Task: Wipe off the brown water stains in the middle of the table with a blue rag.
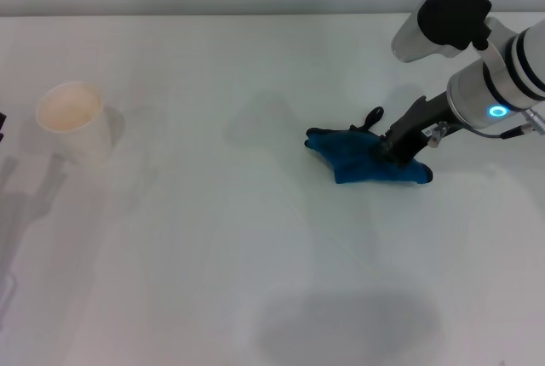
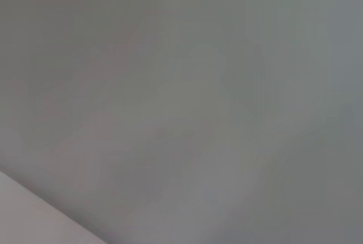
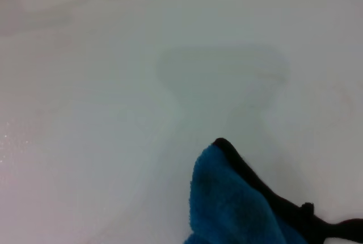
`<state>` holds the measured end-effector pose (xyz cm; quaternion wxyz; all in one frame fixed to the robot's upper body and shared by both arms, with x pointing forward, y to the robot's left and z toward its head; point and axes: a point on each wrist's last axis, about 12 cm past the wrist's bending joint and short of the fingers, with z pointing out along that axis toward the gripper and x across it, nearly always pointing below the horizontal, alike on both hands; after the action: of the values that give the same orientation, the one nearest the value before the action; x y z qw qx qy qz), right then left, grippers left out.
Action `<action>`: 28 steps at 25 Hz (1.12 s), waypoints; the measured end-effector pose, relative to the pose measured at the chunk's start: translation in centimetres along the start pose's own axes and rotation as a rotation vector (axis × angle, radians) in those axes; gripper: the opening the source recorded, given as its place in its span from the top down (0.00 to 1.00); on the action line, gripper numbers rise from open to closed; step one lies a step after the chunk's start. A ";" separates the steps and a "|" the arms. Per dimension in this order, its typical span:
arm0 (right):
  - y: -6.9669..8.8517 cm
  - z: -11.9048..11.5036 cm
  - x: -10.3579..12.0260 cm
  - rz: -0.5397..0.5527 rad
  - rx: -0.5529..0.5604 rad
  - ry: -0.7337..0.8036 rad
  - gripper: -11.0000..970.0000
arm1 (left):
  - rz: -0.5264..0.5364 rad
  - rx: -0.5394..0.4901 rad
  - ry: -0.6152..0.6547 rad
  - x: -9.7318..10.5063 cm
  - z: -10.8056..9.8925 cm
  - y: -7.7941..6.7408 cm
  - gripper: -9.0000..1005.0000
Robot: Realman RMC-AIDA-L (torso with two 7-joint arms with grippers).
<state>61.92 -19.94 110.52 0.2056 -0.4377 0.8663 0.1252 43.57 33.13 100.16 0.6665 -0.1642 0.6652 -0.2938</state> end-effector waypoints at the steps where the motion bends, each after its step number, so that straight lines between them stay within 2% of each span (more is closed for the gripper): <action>1: 0.0 0.0 0.0 -0.001 -0.001 0.001 0.90 | 0.000 0.000 0.000 0.0 0.0 0.0 0.12; 9: 0.9 0.5 -0.4 -0.082 -0.018 0.022 0.89 | 0.002 -0.001 0.000 -0.1 0.0 0.1 0.12; 14: 1.0 0.7 -0.8 -0.110 0.007 0.016 0.89 | 0.002 0.001 -0.001 -0.1 0.0 0.0 0.12; 19: 1.3 1.5 -0.9 -0.165 0.038 0.017 0.77 | 0.003 0.004 -0.001 -0.1 0.1 0.0 0.12; 22: 1.6 1.6 -1.1 -0.178 0.046 -0.001 0.62 | 0.003 0.004 -0.001 -0.1 0.2 0.0 0.12; 24: 1.6 1.4 -1.3 -0.168 0.051 -0.033 0.51 | 0.002 0.002 -0.002 -0.1 0.2 0.0 0.12; 28: 1.1 0.2 -1.5 -0.101 0.062 -0.148 0.40 | 0.000 -0.004 -0.005 -0.1 0.0 0.1 0.12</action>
<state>61.90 -18.19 111.07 0.2885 -0.4640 0.8289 0.1199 43.62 33.23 100.19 0.6678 -0.1662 0.6642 -0.2919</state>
